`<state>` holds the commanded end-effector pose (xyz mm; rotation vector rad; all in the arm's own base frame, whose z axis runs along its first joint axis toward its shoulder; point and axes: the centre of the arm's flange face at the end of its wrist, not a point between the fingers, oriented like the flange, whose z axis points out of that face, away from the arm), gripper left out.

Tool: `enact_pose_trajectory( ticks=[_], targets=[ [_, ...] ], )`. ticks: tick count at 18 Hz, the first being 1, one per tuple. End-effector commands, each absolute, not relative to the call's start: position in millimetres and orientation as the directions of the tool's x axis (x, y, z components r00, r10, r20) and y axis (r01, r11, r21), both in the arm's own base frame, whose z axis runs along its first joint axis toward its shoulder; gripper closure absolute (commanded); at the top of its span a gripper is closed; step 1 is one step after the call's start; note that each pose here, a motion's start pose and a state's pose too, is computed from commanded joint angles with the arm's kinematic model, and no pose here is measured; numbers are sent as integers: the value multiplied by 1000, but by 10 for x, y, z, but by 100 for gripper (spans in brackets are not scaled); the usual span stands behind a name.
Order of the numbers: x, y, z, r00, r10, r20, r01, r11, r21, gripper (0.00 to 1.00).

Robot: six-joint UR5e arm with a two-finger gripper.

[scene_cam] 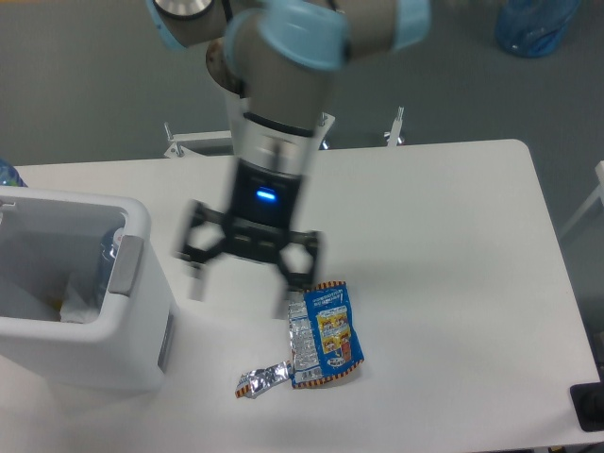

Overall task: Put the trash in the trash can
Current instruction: 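Move the gripper back over the blue snack wrapper and lower, then close the gripper on the edge of the blue snack wrapper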

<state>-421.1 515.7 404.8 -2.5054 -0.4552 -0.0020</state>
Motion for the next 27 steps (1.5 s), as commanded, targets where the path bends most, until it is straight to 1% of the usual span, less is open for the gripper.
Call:
enact_pose_trajectory(
  ticks=[2, 5, 8, 11, 14, 17, 22, 24, 27],
  targets=[
    [-4408, 5045, 3768, 960, 275, 61, 266, -812, -521, 0],
    [-4570, 5021, 3261, 980, 195, 47, 194, -862, -469, 0],
    [-4671, 4993, 3016, 981, 195, -24, 171, -909, -381, 0],
    [-4725, 5032, 2650, 992, 124, -18, 110, -934, -341, 0],
    [-4741, 5065, 2346, 994, 109, 9, 107, -943, -314, 0],
    [-4569, 5101, 2160, 995, 90, 33, 96, -954, -285, 0],
    [-4316, 5254, 1963, 998, 63, 12, 64, -976, -210, 0],
    [-4340, 5265, 1880, 997, 77, 4, 76, -980, -184, 0],
    [-4323, 5288, 1836, 998, 68, 5, 68, -981, -179, 0]
  ],
)
